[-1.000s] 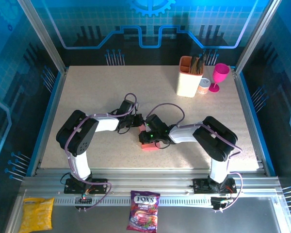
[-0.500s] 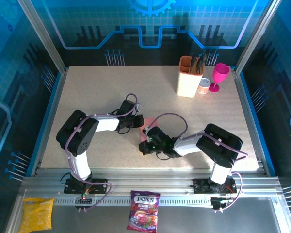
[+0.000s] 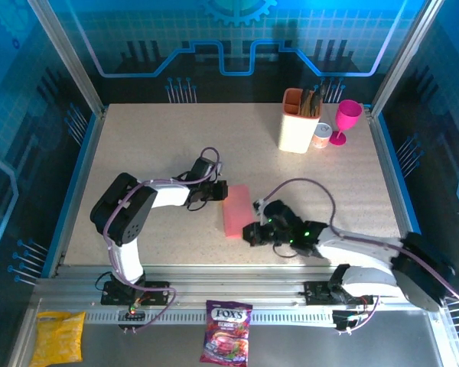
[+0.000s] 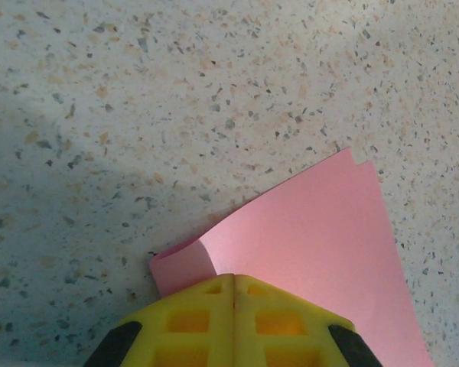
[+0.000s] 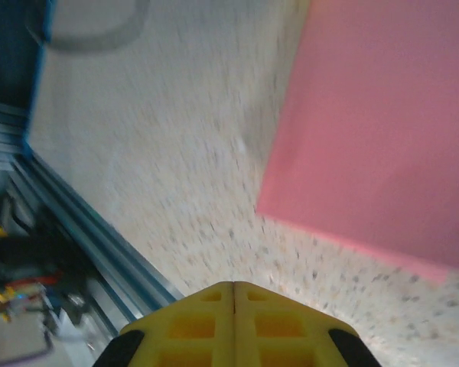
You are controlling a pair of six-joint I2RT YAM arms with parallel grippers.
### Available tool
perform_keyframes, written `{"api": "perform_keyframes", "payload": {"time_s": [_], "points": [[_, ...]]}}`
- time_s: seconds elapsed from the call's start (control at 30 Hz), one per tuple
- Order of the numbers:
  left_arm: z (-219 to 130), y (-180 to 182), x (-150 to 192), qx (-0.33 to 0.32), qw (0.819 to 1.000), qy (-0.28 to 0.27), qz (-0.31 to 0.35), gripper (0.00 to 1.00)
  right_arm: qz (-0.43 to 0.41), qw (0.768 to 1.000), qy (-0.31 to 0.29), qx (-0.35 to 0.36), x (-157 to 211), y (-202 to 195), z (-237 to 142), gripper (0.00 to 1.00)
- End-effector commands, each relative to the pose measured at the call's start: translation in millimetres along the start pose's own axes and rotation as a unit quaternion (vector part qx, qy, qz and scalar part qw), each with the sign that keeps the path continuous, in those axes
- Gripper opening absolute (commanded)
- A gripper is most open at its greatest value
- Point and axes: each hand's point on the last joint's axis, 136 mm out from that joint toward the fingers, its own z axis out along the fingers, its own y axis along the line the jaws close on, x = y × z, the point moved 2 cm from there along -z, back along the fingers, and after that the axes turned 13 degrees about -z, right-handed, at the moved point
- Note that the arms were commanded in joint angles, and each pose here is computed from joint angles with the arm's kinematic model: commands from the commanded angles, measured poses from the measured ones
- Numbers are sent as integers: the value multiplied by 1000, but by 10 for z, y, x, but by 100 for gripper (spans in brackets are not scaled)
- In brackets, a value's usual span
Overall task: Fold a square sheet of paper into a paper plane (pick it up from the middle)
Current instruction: First fold in half a square sheet of paper at the center of the table.
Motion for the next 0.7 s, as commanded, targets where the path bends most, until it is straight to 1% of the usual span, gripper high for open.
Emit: {"api": "perform_keyframes", "payload": {"time_s": [0.0,0.1,0.17,0.3,0.5,0.57,0.67], "points": [[18,73,335,-32,998,40,26,0,8,998,-10,67,-146,-237,-313,0],[-13,-3,470,-23,998,43,32,0,10,997,-29,69,-306,-264,-441,0],[-39,-34,524,-18,998,42,32,0,6,998,-25,59,-344,-237,-408,0],[-85,-32,531,-17,999,35,22,0,5,999,-6,31,-320,-170,-139,0],[-112,-101,463,-10,1000,25,11,0,-2,999,34,19,-162,-101,329,0],[-127,-136,441,-7,1000,23,11,0,5,999,39,20,-115,-136,416,0],[-181,-207,389,1,1000,18,8,0,17,999,33,29,-116,-227,422,0]]}}
